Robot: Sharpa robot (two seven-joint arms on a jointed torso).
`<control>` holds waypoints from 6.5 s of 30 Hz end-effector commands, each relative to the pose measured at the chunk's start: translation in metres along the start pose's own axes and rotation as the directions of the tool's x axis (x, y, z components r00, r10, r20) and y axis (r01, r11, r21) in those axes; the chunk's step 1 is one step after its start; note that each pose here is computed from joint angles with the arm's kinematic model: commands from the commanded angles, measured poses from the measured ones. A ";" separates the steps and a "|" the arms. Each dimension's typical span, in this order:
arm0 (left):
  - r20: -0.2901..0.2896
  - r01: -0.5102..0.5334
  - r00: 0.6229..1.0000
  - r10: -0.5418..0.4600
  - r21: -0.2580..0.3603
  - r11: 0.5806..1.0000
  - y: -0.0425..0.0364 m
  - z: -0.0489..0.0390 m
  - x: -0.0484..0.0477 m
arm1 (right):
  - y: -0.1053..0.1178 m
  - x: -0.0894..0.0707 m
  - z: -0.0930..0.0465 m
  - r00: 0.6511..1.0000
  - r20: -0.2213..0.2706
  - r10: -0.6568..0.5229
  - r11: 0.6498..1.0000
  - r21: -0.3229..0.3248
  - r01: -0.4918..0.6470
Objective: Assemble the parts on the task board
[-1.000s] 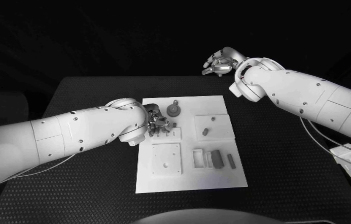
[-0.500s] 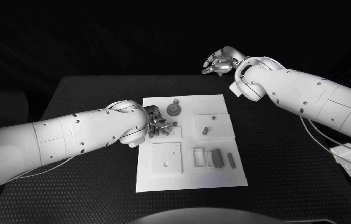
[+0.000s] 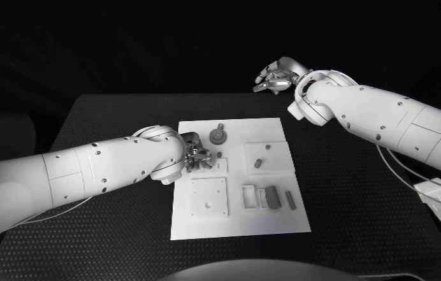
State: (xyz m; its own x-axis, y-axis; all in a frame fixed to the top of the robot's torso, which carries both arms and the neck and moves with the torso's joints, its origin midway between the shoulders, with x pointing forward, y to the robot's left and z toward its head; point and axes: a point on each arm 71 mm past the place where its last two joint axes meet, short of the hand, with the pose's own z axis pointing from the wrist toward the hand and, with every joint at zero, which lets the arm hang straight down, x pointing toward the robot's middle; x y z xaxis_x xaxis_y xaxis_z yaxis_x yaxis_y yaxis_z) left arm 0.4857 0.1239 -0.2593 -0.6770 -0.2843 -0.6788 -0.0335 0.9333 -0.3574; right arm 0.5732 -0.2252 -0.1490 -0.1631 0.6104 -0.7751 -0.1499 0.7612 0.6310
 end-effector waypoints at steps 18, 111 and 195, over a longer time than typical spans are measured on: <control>-0.015 -0.014 1.000 0.014 0.005 1.000 -0.0022 0.0024 0.0057 | 0.002 0.002 0.001 1.000 -0.019 -0.001 1.000 -0.012 0.001; 0.083 -0.040 0.996 0.035 0.053 0.998 -0.0044 -0.0020 0.0083 | 0.000 0.006 -0.001 0.999 -0.042 -0.001 1.000 -0.007 0.000; 0.025 -0.081 0.996 0.080 0.048 0.996 -0.0034 0.0016 0.0184 | -0.004 0.010 -0.001 0.998 -0.063 -0.001 1.000 0.002 0.001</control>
State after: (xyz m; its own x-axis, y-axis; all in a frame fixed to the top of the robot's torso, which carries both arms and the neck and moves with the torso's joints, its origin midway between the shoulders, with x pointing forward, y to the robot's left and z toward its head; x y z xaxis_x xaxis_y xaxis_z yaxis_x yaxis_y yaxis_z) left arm 0.4812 0.1210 -0.2643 -0.6225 -0.2487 -0.7421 0.0278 0.9405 -0.3386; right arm 0.5714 -0.2239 -0.1585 -0.2093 0.5987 -0.7731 -0.1408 0.7639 0.6297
